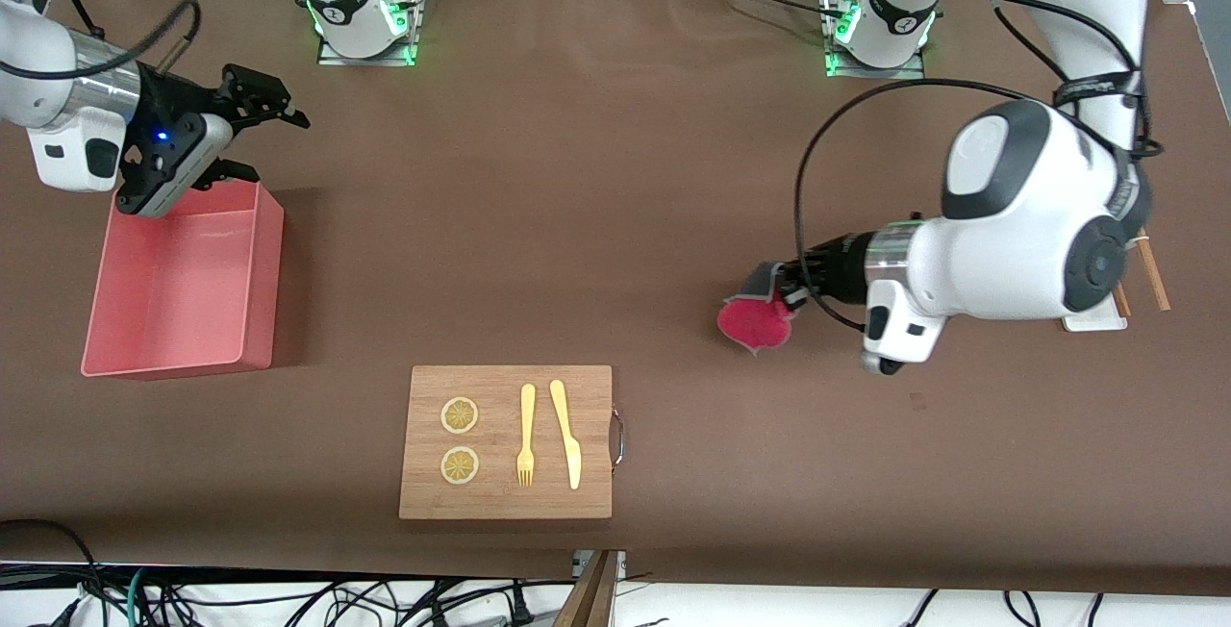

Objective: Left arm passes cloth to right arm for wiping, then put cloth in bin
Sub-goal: 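Carry the cloth with the left gripper while the right gripper approaches, then grasp the cloth with the right gripper while the left gripper releases, then wipe the table with the cloth in the right gripper while the left withdraws, then carry the cloth with the right gripper over the pink bin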

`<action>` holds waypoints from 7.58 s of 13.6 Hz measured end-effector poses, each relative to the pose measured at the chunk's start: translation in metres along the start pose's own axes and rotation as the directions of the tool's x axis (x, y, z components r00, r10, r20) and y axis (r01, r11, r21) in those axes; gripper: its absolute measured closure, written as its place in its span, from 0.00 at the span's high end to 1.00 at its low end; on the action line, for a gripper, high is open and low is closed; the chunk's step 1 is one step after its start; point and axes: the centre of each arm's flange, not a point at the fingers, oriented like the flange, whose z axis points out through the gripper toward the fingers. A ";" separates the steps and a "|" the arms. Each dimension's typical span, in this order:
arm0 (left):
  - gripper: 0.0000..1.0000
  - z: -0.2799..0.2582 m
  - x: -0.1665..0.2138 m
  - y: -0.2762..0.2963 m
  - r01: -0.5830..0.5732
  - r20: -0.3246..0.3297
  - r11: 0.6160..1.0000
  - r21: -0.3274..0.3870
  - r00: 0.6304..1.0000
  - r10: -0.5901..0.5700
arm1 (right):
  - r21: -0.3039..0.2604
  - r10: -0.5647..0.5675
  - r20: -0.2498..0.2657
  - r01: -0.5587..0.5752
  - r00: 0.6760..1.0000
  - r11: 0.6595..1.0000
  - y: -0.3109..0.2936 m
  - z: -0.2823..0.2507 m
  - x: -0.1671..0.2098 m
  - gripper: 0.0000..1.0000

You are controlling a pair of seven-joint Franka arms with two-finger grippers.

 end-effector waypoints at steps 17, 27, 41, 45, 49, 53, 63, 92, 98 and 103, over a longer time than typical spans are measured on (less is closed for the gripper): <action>0.02 0.104 -0.194 0.118 0.210 0.023 0.914 -0.347 0.976 -0.216 | 0.101 -0.440 -0.648 0.643 0.622 0.759 0.057 0.250 0.106 1.00; 0.02 0.106 -0.197 0.122 0.242 0.030 0.891 -0.384 0.968 -0.250 | 0.018 -0.441 -0.699 0.630 0.563 0.776 0.030 0.294 0.134 0.83; 0.81 0.022 -0.152 0.078 0.161 -0.095 0.962 -0.222 0.978 -0.186 | -0.024 -0.492 -0.554 0.578 0.672 0.816 0.062 0.226 0.127 0.02; 1.00 -0.020 -0.111 0.027 -0.027 -0.190 0.999 0.028 0.981 0.032 | 0.003 -0.434 -0.291 0.454 0.853 0.891 0.056 0.196 0.105 0.02; 1.00 -0.045 -0.055 -0.019 -0.188 -0.211 0.951 0.246 0.947 0.242 | -0.059 -0.266 0.008 0.266 0.964 0.962 0.073 0.214 0.075 0.02; 1.00 -0.066 0.005 -0.059 -0.334 -0.186 0.862 0.382 0.885 0.426 | -0.235 0.167 0.116 -0.136 0.979 0.962 0.072 0.207 0.039 0.02; 1.00 -0.188 0.122 -0.196 -0.566 -0.086 0.634 0.527 0.706 0.703 | -0.417 0.582 -0.020 -0.536 0.813 0.734 0.118 0.298 -0.005 0.02; 1.00 -0.179 -0.026 -0.224 -0.571 -0.175 0.619 0.540 0.643 0.746 | -0.315 0.709 -0.022 -0.678 0.705 0.664 0.180 0.319 -0.019 0.02; 1.00 -0.170 -0.035 -0.220 -0.570 -0.133 0.644 0.509 0.688 0.714 | -0.336 0.592 -0.035 -0.568 0.805 0.751 0.226 0.181 -0.081 0.02; 1.00 -0.163 -0.027 -0.214 -0.568 -0.123 0.648 0.508 0.696 0.707 | -0.377 0.557 0.018 -0.511 0.830 0.773 0.193 0.146 -0.076 0.02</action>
